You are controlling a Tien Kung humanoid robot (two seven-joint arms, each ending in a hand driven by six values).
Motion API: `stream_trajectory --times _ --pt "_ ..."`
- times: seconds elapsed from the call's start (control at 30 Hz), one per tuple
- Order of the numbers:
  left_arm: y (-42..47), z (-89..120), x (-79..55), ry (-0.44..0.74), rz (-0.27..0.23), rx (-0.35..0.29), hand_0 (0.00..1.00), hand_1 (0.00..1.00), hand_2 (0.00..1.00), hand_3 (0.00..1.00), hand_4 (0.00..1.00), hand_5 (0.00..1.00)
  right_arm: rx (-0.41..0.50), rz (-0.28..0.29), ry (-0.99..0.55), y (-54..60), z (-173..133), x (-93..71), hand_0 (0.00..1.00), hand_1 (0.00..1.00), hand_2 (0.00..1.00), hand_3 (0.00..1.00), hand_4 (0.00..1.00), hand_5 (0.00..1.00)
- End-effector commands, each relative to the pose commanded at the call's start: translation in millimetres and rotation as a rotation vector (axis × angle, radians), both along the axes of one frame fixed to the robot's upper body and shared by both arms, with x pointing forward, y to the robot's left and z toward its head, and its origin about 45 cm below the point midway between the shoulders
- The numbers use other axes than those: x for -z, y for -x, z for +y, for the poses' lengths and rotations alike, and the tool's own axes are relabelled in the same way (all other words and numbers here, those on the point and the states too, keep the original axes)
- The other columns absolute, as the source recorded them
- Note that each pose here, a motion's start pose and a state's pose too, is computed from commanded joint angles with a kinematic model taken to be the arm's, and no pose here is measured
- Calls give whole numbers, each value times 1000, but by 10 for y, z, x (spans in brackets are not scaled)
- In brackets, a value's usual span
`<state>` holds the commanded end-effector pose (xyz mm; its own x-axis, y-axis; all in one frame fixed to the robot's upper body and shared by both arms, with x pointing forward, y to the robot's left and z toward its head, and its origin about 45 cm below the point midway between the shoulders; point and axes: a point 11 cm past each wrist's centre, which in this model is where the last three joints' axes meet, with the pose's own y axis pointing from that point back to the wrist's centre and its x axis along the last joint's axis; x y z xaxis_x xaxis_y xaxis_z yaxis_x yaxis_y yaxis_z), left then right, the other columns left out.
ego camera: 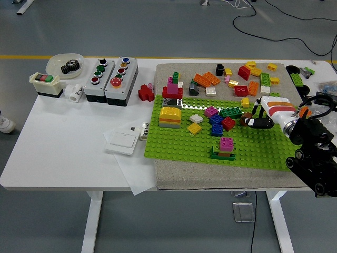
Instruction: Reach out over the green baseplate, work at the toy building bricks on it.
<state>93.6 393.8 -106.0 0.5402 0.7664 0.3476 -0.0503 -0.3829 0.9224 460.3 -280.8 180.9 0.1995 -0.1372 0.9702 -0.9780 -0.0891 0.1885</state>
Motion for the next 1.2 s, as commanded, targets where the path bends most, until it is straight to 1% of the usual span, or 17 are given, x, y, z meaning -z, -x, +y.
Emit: stream_trajectory --times 0.1,0.13,0.27,0.33,0.5,0.53,0.83,1.2 --pt "-2 0 0 0 0 0 491 575 648 583 612 678 -2 4 -3 2 5 6 198 284 409 483 755 572" --pt "-3 0 0 0 -1 0 490 573 648 583 611 677 -4 7 -3 2 7 10 216 314 440 500 770 548" --pt "-5 0 -1 1 -1 -1 490 573 648 583 611 677 -11 27 8 4 11 33 216 314 440 500 770 548" --pt "-3 0 0 1 -1 -1 491 571 649 583 613 677 -14 27 10 6 16 33 217 328 455 506 787 545" --pt "-7 1 -1 1 -1 -1 491 571 649 583 613 677 -24 28 22 2 26 29 217 328 455 506 787 545" --pt "-8 0 -1 1 -1 -1 489 572 650 583 613 677 -25 27 23 2 28 28 222 349 469 509 797 541" --pt "-14 -3 -1 2 -2 -1 490 572 648 583 613 678 -38 23 32 3 52 47 221 350 471 508 796 539" --pt "-19 -6 -2 3 -2 -1 490 572 649 582 613 677 -43 24 44 1 72 107 219 342 469 507 796 530"
